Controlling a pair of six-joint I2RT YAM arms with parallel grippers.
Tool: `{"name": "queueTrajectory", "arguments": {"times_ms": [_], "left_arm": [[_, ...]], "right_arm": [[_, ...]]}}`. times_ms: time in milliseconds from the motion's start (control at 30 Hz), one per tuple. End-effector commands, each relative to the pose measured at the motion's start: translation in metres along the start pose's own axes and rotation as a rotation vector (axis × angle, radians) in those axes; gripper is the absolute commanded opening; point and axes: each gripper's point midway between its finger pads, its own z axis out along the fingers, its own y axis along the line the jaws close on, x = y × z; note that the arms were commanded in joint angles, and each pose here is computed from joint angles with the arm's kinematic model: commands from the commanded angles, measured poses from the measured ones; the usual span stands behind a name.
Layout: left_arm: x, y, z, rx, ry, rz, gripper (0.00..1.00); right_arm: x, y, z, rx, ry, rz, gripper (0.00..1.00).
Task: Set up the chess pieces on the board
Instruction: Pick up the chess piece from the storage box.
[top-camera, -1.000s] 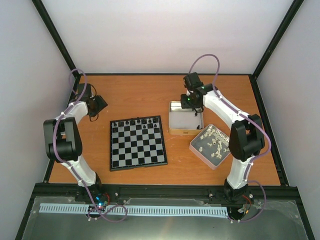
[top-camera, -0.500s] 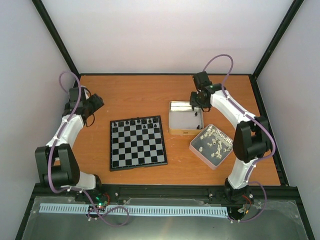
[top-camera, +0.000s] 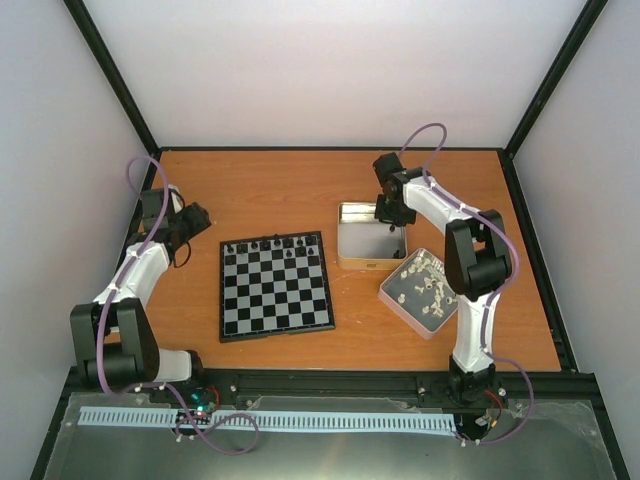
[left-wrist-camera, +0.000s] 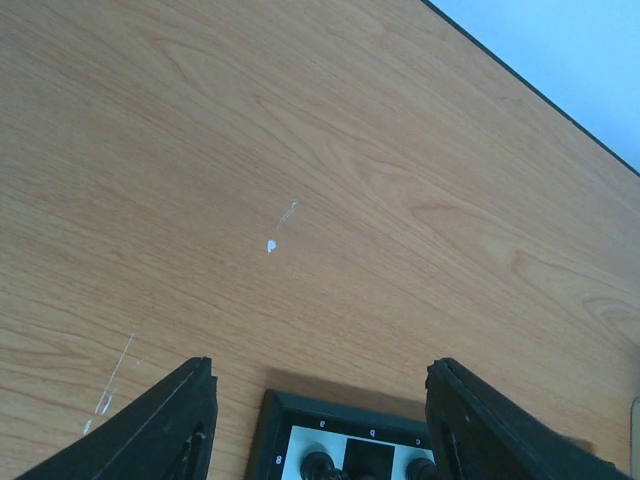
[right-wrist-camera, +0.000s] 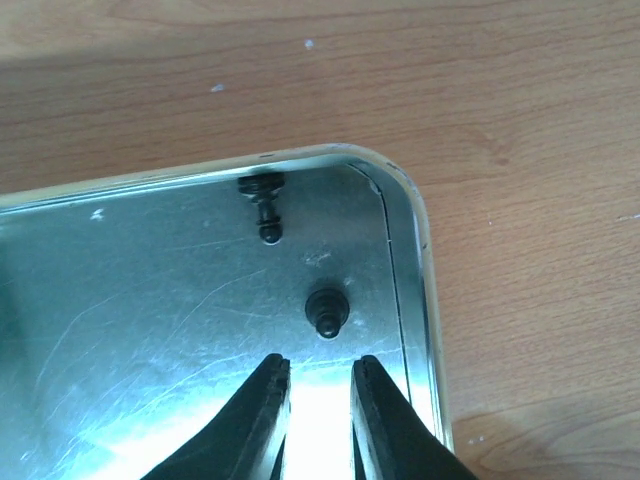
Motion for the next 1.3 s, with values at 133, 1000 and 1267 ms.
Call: {"name": "queueTrajectory", "arguments": {"times_ms": [133,1000,1267], "left_arm": [[-0.002,0.001,0.005,0.006,-0.006,0.054,0.58],[-0.008,-0.003,0.013,0.014,0.005,0.074,0.59],[-0.008,-0.004,0.013,0.021,0.005,0.075,0.59]], "right_arm": [[-0.005,-0.01,0.014,0.074,0.005,0.037,0.17],[-0.008,-0.005,0.047,0.086,0.009,-0.055,0.16],[-0.018,-0.004,0.047,0.099,-0.02,-0.09,0.15]]}}
